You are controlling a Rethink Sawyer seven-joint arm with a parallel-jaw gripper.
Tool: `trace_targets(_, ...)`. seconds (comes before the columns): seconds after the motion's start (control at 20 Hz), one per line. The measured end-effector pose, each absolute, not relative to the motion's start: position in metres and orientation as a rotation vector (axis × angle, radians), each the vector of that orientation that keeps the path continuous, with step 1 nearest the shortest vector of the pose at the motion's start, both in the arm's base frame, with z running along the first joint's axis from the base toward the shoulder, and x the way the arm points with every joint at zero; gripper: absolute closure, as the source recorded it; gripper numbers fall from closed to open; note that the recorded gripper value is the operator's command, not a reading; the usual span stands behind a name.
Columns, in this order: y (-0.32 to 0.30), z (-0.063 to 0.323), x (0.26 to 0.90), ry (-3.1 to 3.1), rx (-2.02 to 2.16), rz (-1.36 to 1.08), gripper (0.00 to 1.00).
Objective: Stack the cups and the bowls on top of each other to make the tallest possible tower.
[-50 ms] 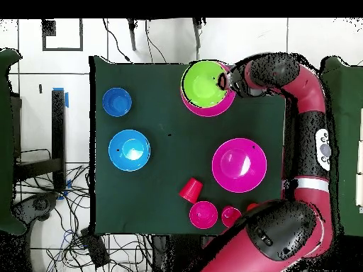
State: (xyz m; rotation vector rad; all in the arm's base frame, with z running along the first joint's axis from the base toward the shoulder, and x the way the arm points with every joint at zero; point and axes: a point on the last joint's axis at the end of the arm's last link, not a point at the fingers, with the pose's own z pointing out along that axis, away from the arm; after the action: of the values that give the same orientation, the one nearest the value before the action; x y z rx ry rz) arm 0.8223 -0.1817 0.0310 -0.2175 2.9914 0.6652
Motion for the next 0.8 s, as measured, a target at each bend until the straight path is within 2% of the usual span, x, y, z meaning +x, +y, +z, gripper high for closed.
trace_targets(0.7,-0.182,0.019,0.817,2.999,-0.211,0.687,1.00)
trace_targets(0.75,-0.183,0.019,0.817,2.999,-0.210,0.686,0.00)
trace_targets(0.8,-0.183,0.019,0.817,2.999,-0.210,0.686,0.00)
